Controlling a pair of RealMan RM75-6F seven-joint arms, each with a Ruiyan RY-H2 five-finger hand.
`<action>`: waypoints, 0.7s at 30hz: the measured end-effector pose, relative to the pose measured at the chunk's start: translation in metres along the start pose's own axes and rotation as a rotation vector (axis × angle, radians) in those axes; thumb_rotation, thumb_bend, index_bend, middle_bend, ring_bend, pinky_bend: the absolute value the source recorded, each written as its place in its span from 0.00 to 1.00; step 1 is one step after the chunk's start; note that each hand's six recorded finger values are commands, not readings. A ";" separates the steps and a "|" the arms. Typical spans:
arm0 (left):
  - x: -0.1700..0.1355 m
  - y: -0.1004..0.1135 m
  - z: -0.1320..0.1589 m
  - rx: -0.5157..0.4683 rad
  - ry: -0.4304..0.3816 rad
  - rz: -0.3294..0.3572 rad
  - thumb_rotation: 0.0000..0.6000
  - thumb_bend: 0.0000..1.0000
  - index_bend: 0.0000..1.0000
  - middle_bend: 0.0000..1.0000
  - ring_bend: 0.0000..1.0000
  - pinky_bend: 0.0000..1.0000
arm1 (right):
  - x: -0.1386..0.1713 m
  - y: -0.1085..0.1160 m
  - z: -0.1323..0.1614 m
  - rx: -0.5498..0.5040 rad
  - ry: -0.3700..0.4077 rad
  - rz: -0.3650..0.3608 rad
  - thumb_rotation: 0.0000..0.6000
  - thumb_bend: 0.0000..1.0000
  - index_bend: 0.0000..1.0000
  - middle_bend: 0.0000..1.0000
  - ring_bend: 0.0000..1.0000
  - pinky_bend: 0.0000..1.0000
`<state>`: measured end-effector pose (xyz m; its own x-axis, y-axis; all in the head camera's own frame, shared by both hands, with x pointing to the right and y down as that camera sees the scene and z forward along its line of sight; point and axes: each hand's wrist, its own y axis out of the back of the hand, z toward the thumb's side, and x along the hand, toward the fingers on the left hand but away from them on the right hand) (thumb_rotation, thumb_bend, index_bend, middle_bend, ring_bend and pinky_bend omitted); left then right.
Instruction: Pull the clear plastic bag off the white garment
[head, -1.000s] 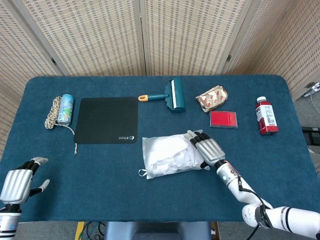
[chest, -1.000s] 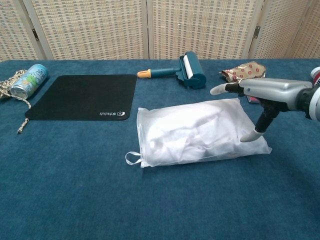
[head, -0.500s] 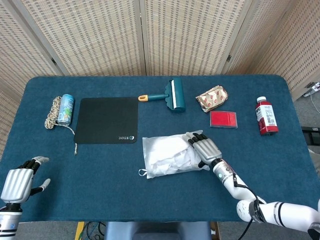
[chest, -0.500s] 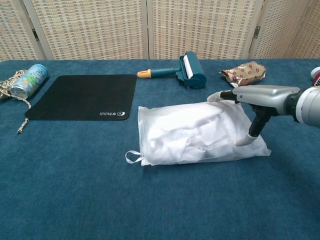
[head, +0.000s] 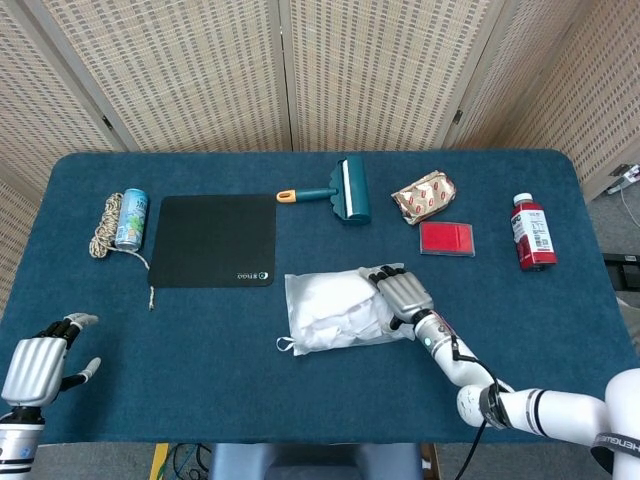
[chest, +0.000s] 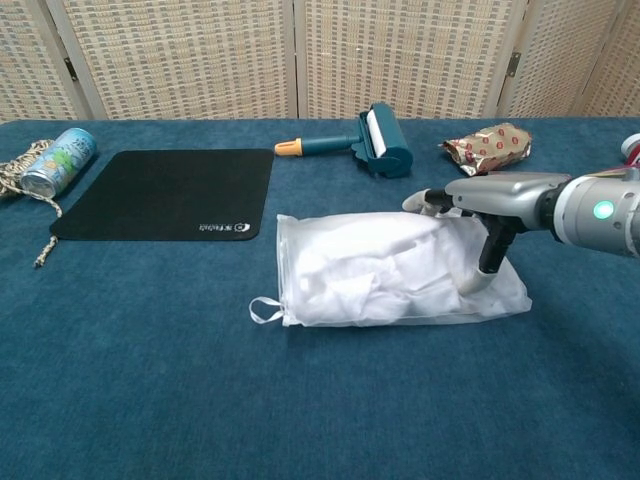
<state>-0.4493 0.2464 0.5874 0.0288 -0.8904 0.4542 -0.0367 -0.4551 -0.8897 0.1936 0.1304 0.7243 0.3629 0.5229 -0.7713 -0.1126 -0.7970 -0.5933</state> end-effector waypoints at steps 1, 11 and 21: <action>0.000 0.000 0.000 0.000 0.000 -0.001 1.00 0.25 0.28 0.29 0.36 0.55 | -0.001 0.000 0.001 0.002 0.001 0.001 1.00 0.00 0.04 0.21 0.15 0.26; 0.000 -0.002 0.002 -0.004 -0.003 -0.004 1.00 0.25 0.29 0.29 0.36 0.55 | -0.005 0.000 0.006 0.020 0.002 -0.011 1.00 0.17 0.28 0.41 0.35 0.39; 0.000 -0.005 0.005 -0.010 -0.008 -0.013 1.00 0.25 0.29 0.29 0.36 0.55 | -0.010 0.003 0.008 0.089 0.005 -0.074 1.00 0.49 0.48 0.57 0.52 0.53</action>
<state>-0.4443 0.2488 0.5917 0.0371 -0.8844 0.4653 -0.0463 -0.4666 -0.8832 0.1819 0.1257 0.7284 0.3780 0.5774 -0.7237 -0.1667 -0.7264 -0.6667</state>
